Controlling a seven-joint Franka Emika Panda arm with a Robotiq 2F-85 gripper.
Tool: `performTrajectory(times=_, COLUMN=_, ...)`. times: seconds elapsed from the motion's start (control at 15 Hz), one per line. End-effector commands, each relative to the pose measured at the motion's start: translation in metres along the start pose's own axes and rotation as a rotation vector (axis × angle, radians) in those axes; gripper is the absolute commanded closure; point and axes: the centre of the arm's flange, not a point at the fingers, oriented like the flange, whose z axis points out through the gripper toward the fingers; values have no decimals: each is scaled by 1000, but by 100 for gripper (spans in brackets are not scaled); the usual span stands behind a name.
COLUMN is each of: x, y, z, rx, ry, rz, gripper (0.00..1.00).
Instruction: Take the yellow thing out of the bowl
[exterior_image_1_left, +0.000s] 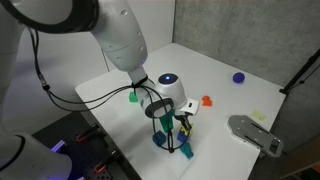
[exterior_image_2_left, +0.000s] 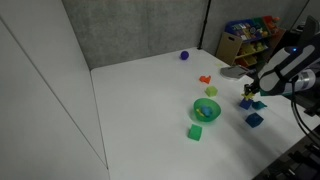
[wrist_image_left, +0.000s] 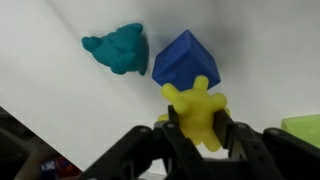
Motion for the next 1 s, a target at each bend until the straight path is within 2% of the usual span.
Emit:
performTrajectory(times=0.0, x=-10, y=8, z=-6, rx=2, ry=18, rz=13, gripper=86)
performTrajectory(times=0.07, x=-12, y=9, z=-6, rx=2, ry=20, rz=12, gripper=86)
performTrajectory(times=0.13, x=-13, y=10, z=-6, rx=0, ry=22, rz=11, gripper=80)
performTrajectory(times=0.2, x=-14, y=12, z=-6, rx=-1, ry=20, rz=11, gripper=36)
performTrajectory(times=0.33, x=-15, y=14, z=-6, rx=-3, ry=20, rz=12, gripper=35)
performTrajectory(times=0.53, x=-18, y=18, z=-9, rx=-6, ry=8, rz=15, gripper=12)
performTrajectory(times=0.67, x=-17, y=19, z=-15, rx=-5, ry=4, rz=14, gripper=1)
performTrajectory(times=0.93, x=-3, y=16, z=-40, rx=-5, ry=28, rz=-8, gripper=0)
